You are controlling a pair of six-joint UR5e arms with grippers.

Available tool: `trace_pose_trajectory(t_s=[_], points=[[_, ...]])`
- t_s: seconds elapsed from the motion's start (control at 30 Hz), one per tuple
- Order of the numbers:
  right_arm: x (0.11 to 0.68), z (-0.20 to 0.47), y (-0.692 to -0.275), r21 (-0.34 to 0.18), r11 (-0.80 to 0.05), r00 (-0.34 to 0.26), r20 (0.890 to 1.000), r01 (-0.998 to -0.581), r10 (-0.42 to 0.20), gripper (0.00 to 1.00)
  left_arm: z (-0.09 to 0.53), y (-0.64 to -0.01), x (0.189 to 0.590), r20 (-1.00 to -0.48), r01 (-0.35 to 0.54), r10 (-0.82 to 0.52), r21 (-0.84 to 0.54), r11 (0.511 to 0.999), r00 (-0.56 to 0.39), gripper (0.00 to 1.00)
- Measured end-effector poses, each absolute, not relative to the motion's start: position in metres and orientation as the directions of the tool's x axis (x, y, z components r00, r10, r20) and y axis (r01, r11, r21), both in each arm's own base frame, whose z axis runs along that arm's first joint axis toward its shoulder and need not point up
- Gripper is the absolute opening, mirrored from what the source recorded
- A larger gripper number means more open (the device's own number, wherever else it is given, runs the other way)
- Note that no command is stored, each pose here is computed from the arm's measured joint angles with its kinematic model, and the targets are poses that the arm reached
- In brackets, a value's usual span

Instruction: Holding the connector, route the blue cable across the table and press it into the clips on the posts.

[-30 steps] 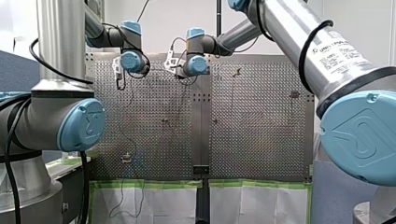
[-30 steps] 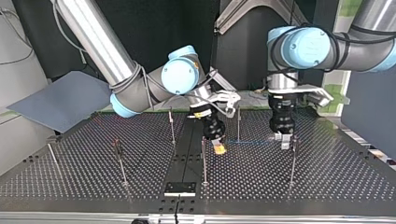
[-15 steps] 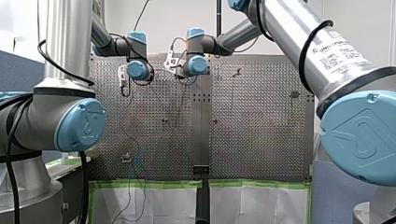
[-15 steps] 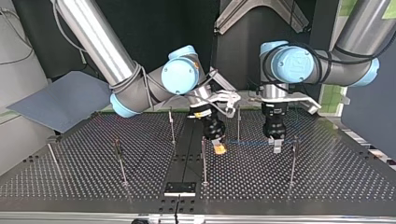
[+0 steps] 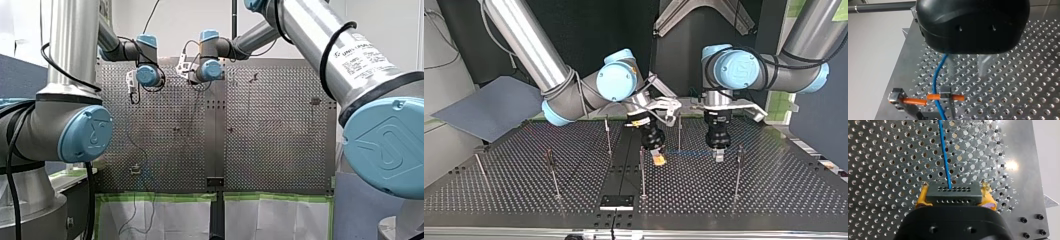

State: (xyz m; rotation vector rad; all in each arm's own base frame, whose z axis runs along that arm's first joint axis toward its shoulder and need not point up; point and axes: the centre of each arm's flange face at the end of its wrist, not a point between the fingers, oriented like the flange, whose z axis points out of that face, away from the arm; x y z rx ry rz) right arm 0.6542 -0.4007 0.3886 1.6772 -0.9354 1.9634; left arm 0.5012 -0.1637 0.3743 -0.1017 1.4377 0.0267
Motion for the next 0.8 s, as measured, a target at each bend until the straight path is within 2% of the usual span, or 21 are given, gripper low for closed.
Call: trace_pose_trajectory(t_s=[0.03, 0.43, 0.8], points=[[0.654, 0.389, -0.401, -0.233, -0.7, -0.206, 0.971, -0.675, -0.125, 0.0, 0.374, -0.164, 0.501, -0.99, -0.082, -0.044, -0.055, 0.995, 0.133, 0.0], [0.654, 0.389, -0.4, -0.228, -0.701, -0.202, 0.972, -0.676, -0.121, 0.0, 0.374, -0.164, 0.5, -0.99, -0.085, -0.058, -0.069, 0.994, 0.126, 0.0], [0.656, 0.382, -0.39, -0.225, -0.704, -0.171, 0.974, -0.673, -0.149, 0.0, 0.346, -0.163, 0.481, -0.997, -0.145, -0.053, -0.059, 0.988, 0.047, 0.0]])
